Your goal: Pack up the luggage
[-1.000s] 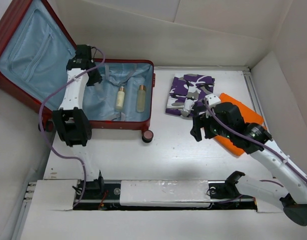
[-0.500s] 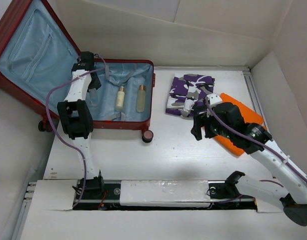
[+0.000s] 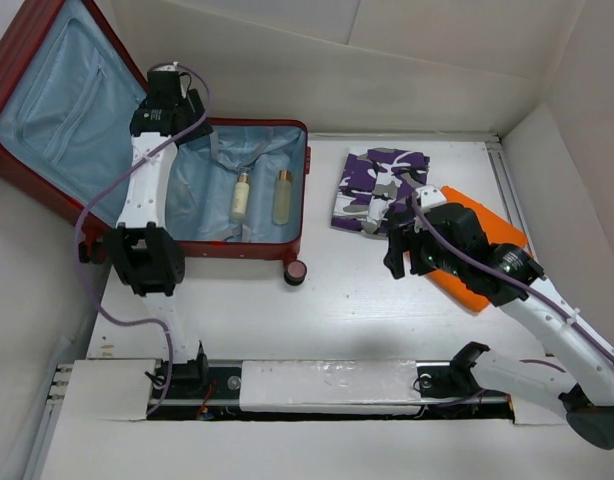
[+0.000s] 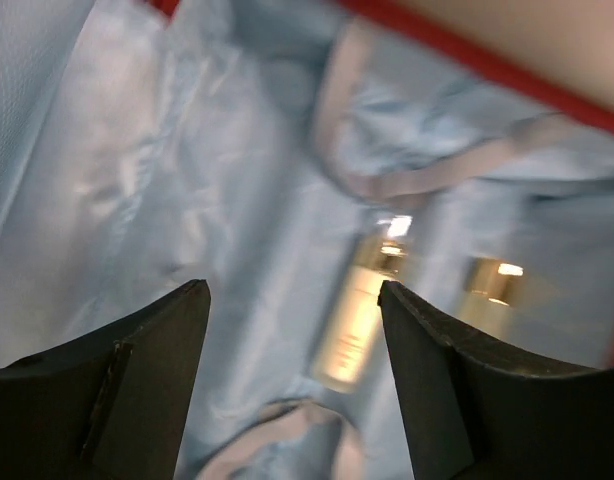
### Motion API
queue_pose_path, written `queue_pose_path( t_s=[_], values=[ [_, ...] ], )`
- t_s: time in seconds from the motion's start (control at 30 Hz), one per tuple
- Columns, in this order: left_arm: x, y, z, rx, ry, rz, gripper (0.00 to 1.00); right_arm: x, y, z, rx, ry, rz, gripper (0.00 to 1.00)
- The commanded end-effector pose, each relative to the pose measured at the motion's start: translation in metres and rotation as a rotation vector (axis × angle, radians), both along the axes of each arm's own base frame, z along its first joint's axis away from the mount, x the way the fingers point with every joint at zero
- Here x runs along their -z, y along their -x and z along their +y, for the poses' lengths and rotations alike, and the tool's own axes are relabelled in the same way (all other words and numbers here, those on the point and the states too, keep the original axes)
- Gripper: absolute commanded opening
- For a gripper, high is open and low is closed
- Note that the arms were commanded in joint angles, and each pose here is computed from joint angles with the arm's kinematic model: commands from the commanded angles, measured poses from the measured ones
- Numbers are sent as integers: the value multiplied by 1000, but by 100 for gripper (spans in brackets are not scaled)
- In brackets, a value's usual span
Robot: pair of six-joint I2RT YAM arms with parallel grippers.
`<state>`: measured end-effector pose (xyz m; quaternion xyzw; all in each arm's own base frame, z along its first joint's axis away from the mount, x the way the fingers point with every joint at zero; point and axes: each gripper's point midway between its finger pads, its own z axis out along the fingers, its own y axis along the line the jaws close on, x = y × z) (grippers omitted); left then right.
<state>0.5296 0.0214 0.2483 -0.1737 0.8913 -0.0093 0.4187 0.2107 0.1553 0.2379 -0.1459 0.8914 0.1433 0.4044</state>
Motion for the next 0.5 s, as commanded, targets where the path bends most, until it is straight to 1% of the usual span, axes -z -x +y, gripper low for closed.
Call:
queue_pose_path(
  t_s=[0.0,0.03,0.07,0.1,0.13,0.17,0.2,0.23,0.27,0.3,0.33,0.37,0.4,0.43,0.47],
  values=[
    [-70,26,-60,145,43,-152,63,-28,-7,0,35,-30,-60,81],
    [-71,31,-76,174,40,-160,60,-28,-8,-2,42,-26,-64,79],
    [-84,49,-111,247,28,-190,53,-31,-8,-4,50,-22,-69,76],
    [-82,58,-123,262,15,-188,50,-36,-8,-4,51,-30,-78,67],
    [-57,69,-122,227,-19,-136,46,-34,-7,-5,50,-23,-70,57],
    [-55,74,-127,229,-2,-156,39,-34,-7,-5,50,-23,-70,47],
    [-66,86,-116,179,43,-204,27,-37,-6,-5,56,-29,-67,32],
    [-27,96,-100,133,49,-139,22,-36,-5,-4,49,-33,-63,24],
    [-26,95,-93,124,100,-176,18,-34,-3,-5,54,-39,-59,16],
    [-9,105,-55,28,151,-157,12,-32,-1,-6,54,-37,-56,7],
    [-3,108,-40,2,189,-157,12,-32,-1,-5,47,-41,-53,4],
    [3,111,-32,-3,234,-153,5,-29,2,-6,53,-46,-47,1],
    [8,110,-17,-36,248,-161,2,-25,3,-5,44,-40,-40,0],
    [11,114,9,-104,259,-162,0,-25,5,-4,36,-51,-44,0],
    [19,117,16,-120,279,-153,0,-20,5,-4,36,-43,-35,0]
  ],
)
